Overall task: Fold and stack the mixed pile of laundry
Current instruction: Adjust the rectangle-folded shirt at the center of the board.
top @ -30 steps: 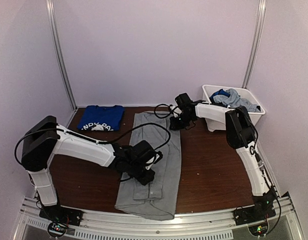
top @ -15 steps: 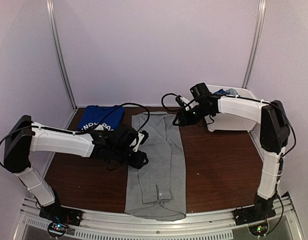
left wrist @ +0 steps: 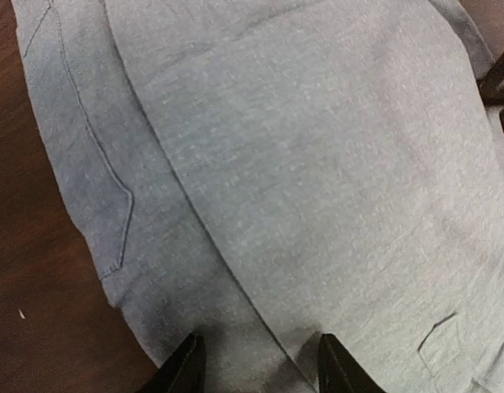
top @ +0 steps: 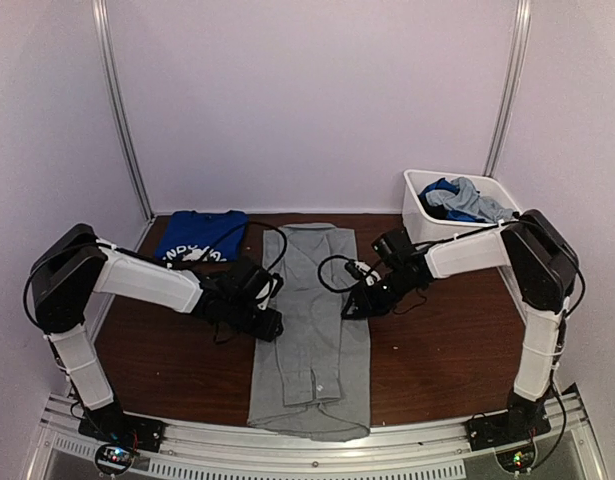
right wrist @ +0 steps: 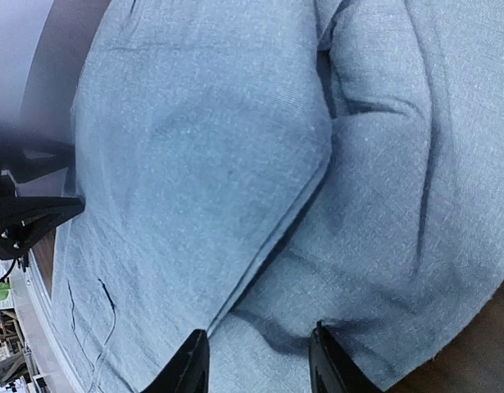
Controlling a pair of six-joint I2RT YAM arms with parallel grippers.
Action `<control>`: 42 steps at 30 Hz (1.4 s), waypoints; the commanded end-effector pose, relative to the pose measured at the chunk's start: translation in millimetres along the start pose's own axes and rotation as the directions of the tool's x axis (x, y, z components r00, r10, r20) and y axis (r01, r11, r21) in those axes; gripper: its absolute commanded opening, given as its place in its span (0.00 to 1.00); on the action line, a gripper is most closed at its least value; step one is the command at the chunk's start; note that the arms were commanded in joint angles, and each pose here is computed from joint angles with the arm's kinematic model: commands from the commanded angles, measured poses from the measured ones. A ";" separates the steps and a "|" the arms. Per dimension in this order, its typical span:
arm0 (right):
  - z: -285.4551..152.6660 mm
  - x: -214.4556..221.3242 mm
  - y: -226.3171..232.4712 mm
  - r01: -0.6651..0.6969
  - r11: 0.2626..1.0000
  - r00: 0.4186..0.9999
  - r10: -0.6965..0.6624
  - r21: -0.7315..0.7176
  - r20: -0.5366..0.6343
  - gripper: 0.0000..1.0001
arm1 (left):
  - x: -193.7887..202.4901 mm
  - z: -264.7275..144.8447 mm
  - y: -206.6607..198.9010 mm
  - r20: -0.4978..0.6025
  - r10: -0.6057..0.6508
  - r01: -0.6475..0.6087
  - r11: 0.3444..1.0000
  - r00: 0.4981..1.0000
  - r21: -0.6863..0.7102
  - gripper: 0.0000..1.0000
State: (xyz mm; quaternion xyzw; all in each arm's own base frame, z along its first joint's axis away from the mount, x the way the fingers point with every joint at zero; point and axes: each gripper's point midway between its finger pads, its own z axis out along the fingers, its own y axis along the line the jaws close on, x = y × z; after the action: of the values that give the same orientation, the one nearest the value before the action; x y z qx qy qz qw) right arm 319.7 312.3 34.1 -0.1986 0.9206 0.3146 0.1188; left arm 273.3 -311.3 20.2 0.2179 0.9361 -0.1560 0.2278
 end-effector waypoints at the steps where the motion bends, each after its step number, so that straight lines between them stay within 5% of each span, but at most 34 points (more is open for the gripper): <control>1: 19.3 -20.1 -36.3 -0.039 0.999 0.999 0.037 0.039 0.032 0.41 | -14.4 15.3 1.0 0.014 -0.022 0.022 1.000 1.000 0.022 0.49; 10: 17.0 -82.3 -76.0 -0.066 0.995 0.992 0.058 0.071 0.112 0.40 | -48.4 42.4 22.5 0.044 -0.080 0.077 0.996 0.996 0.054 0.47; 17: -50.4 -123.0 -15.7 0.024 1.000 0.978 -0.020 -0.017 0.208 0.42 | -93.9 1.3 23.0 0.130 -0.002 0.002 1.000 0.992 -0.001 0.48; 22: -82.4 -77.2 6.0 0.027 0.998 0.980 -0.015 -0.058 0.196 0.44 | -77.5 -19.1 13.3 0.111 0.003 -0.011 0.997 0.994 0.072 0.47; 31: -80.8 60.1 -1.9 -0.100 0.992 0.994 0.102 -0.074 0.026 0.50 | 15.3 -48.2 -48.6 0.055 -0.067 0.054 0.975 0.996 0.216 0.49; 42: -55.6 145.7 -5.4 -0.205 0.971 0.974 0.190 -0.120 -0.125 0.49 | 95.6 -38.7 -78.0 -0.045 -0.213 0.218 0.935 0.976 0.279 0.50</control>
State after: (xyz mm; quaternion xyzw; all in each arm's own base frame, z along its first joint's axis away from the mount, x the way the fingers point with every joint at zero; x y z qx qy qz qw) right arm 202.3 224.2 31.2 -0.1321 0.9243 0.3564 0.0357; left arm 145.3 -334.0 24.7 0.2184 0.9208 -0.2759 0.1681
